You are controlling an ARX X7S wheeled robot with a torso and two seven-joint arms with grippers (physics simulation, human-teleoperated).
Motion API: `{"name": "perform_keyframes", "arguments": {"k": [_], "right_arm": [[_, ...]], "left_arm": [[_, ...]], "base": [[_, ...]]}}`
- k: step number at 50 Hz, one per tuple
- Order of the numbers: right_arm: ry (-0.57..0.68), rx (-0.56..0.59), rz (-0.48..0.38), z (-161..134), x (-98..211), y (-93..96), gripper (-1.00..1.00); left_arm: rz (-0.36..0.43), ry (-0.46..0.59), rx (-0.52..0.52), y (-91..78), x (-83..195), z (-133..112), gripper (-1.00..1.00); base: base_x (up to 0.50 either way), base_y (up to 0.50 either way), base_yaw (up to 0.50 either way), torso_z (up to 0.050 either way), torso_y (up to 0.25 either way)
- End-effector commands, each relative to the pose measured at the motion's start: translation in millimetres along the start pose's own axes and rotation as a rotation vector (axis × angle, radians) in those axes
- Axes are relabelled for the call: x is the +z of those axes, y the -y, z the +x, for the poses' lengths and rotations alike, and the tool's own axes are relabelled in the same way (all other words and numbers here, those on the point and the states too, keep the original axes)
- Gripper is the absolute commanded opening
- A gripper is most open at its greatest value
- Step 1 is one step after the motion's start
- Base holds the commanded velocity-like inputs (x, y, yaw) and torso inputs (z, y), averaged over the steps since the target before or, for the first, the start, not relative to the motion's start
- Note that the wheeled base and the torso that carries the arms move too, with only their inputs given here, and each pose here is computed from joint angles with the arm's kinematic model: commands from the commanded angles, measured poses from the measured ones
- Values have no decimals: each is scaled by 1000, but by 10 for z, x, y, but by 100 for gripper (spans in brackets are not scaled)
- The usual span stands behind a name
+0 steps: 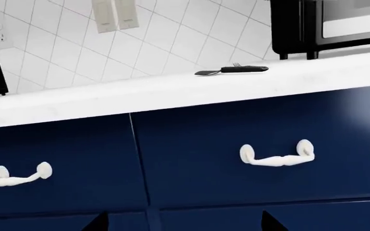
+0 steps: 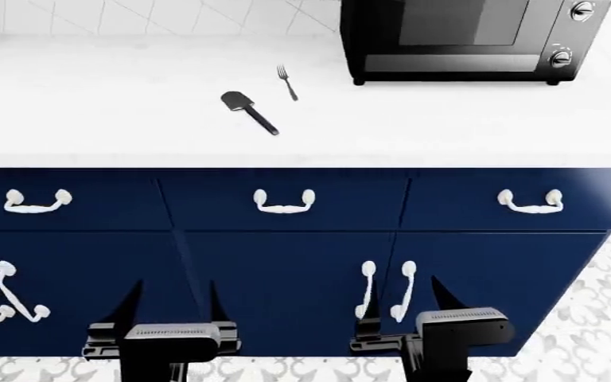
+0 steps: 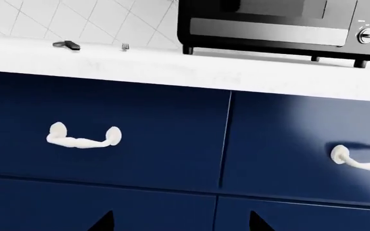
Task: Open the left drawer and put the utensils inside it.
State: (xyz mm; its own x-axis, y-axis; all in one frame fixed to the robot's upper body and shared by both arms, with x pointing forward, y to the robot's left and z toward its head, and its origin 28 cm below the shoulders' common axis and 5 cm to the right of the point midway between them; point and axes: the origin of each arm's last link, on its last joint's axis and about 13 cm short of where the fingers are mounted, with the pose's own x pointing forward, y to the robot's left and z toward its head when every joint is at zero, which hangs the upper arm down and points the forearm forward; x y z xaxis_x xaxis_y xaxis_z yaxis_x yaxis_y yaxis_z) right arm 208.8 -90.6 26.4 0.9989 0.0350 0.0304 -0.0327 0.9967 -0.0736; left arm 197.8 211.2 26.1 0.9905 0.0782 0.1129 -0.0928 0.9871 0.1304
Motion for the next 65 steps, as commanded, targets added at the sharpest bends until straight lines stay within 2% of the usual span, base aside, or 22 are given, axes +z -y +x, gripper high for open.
{"name": "perform_keyframes", "arguments": {"k": [1,10,18,19,20,56,61,64,65], "right_arm": [[-1,0,0,1,1,-2,100],[0,0,-2,-3,-4,-4,100],[14,-4,16,-19,17,12,100],[12,-2,16,-17,15,10,100],[14,5,14,-16,18,6,100],[15,20,-1,-7,9,-37,100],[16,60,40,55,-16,-99,100],[15,71,129,138,-60,-106,100],[19,83,212,180,-68,-108,100]], "left_arm": [[1,14,43,-21,-8,25,100],[-28,-11,28,-50,5,21,100],[-19,5,31,-42,13,20,100],[-64,-4,-18,-41,19,-4,100],[-43,0,-20,-40,19,-21,100],[-9,4,-23,-50,17,-24,100],[-34,-2,-11,-62,29,-25,100],[-44,-15,4,-73,30,-18,100],[-49,-19,10,-75,29,-13,100]], "base": [[0,500,0,0,0],[0,500,0,0,0],[0,312,0,0,0],[0,0,0,0,0],[0,0,0,0,0],[0,0,0,50,0],[0,0,0,49,0],[0,0,0,36,0],[0,0,0,0,0]]}}
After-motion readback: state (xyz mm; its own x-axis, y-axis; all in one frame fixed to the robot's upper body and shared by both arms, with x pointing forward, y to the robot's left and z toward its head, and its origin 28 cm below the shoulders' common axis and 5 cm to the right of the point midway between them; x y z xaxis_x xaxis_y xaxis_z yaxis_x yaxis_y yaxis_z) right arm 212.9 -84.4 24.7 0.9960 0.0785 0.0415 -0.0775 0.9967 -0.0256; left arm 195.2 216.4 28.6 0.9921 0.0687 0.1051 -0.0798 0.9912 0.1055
